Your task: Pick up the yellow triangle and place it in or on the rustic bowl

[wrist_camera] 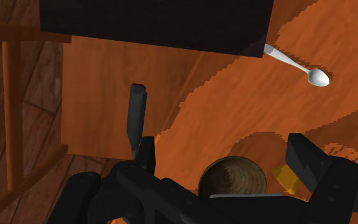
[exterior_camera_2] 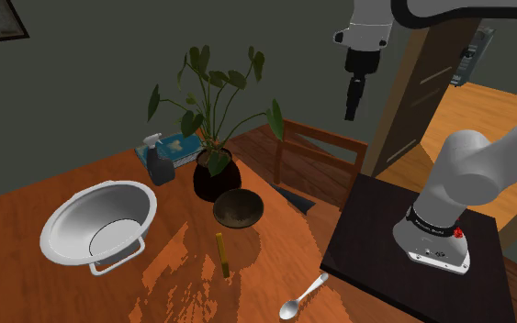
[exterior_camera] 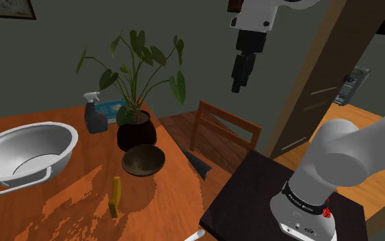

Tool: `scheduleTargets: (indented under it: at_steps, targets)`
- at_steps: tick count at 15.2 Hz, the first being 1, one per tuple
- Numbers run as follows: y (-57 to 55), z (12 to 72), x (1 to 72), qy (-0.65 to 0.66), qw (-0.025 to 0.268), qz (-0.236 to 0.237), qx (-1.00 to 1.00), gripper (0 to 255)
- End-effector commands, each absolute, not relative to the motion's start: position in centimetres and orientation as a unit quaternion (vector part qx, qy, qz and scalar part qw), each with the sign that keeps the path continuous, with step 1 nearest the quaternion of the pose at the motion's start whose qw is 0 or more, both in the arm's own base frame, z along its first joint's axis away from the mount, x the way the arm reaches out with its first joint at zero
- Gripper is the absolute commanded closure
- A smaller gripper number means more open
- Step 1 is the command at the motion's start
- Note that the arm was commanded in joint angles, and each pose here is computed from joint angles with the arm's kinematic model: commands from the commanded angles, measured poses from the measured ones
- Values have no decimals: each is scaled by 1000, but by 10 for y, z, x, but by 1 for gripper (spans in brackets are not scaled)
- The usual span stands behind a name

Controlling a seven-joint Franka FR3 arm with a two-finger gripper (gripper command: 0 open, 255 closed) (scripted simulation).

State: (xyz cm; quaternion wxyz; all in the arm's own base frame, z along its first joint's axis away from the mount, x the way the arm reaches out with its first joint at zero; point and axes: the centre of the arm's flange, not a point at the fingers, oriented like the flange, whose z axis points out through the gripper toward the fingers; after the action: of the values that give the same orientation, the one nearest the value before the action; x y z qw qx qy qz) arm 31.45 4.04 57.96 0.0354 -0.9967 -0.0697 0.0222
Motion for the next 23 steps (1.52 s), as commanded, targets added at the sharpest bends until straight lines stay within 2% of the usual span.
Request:
scheduleTargets:
  at_steps: [1, 23]
  targets:
    - [40, 580, 315, -70, 35, 22, -997, 0]
    - [257, 400, 405, -13, 13, 31, -999, 0]
